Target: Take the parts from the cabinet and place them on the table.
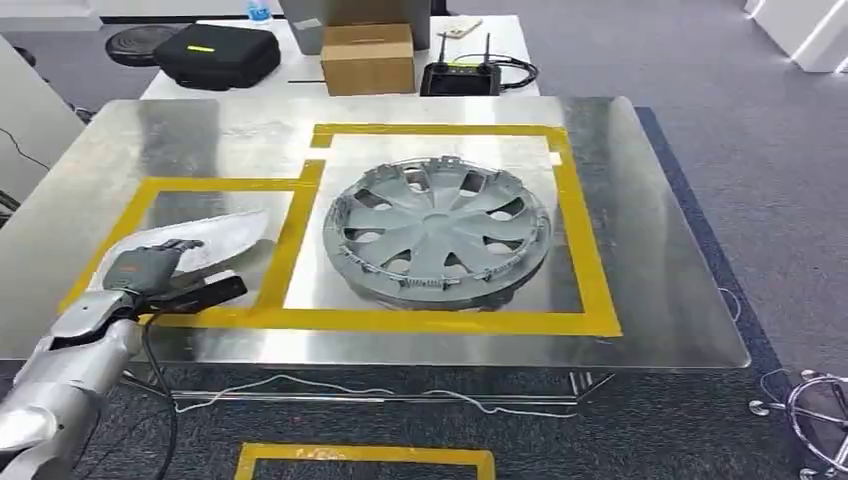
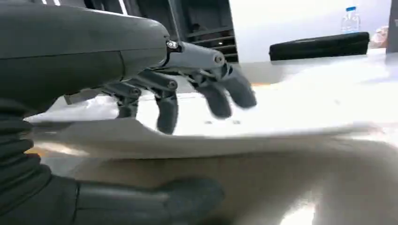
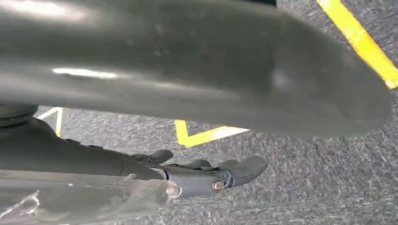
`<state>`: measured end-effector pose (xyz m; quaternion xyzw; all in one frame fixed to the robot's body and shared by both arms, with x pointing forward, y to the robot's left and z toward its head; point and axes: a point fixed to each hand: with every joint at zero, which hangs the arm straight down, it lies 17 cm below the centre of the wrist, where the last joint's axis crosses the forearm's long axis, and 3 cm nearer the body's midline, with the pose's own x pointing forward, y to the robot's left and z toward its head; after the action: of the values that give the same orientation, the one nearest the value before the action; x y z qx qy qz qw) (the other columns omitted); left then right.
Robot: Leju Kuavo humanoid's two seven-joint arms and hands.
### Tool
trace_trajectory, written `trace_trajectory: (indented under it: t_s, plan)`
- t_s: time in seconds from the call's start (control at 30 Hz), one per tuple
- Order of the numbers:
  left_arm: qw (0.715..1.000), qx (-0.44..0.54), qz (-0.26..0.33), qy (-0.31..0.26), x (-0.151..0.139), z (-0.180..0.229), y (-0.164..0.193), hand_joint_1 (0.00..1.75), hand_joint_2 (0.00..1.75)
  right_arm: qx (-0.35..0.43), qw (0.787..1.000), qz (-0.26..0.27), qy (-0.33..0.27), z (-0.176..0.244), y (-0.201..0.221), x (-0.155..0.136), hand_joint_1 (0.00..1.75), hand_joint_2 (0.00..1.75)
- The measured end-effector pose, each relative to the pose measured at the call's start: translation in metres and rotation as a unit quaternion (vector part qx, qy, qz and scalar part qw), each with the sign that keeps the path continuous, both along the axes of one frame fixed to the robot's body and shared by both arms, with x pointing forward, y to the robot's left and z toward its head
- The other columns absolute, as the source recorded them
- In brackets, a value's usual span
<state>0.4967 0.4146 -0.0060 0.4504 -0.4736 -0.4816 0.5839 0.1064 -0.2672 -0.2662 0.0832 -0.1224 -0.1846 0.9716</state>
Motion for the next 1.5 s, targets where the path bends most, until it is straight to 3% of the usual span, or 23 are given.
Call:
trace_trajectory:
  t_s: [0.37,0.47,0.6,0.77,0.87,0.93,1.03,1.13,1.5]
  plan:
    - [0.998,-0.031,-0.006,-0.047,0.003,0.013,-0.011,0.0,0.0,0.0,1.0,0.0,-0.001,0.0,0.0,-0.002,0.0,0.0]
    - [0.978,-0.149,0.012,-0.145,0.003,0.049,-0.017,0.0,0.0,0.0,1.0,-0.001,-0.002,0.0,0.001,-0.001,0.0,0.0]
    - [0.887,-0.344,0.025,-0.306,-0.012,0.132,-0.023,0.0,0.0,0.001,1.0,0.001,0.004,-0.001,0.006,-0.005,0.0,0.0]
    - [0.71,-0.532,-0.041,-0.459,-0.071,0.249,-0.012,0.0,0.0,0.002,1.0,0.003,0.007,-0.001,0.009,-0.007,0.0,0.0]
    - [0.597,-0.6,-0.171,-0.504,-0.131,0.33,-0.025,0.0,0.0,0.003,1.0,0.001,0.011,-0.002,0.01,-0.008,0.0,0.0]
    - [0.57,-0.594,-0.223,-0.523,-0.16,0.363,-0.034,0.0,0.0,0.006,1.0,-0.001,0.013,-0.002,0.013,-0.008,0.0,0.0]
    - [0.547,-0.579,-0.27,-0.541,-0.19,0.394,-0.046,0.0,0.0,0.007,1.0,-0.008,0.012,-0.002,0.014,-0.006,0.0,0.0]
    - [0.544,-0.567,-0.291,-0.546,-0.204,0.406,-0.052,0.0,0.0,0.01,1.0,-0.011,0.013,-0.001,0.019,-0.007,0.0,0.0]
    - [0.573,-0.55,-0.289,-0.534,-0.202,0.404,-0.063,0.0,0.0,0.018,1.0,-0.024,0.007,0.0,0.027,-0.002,0.0,0.0]
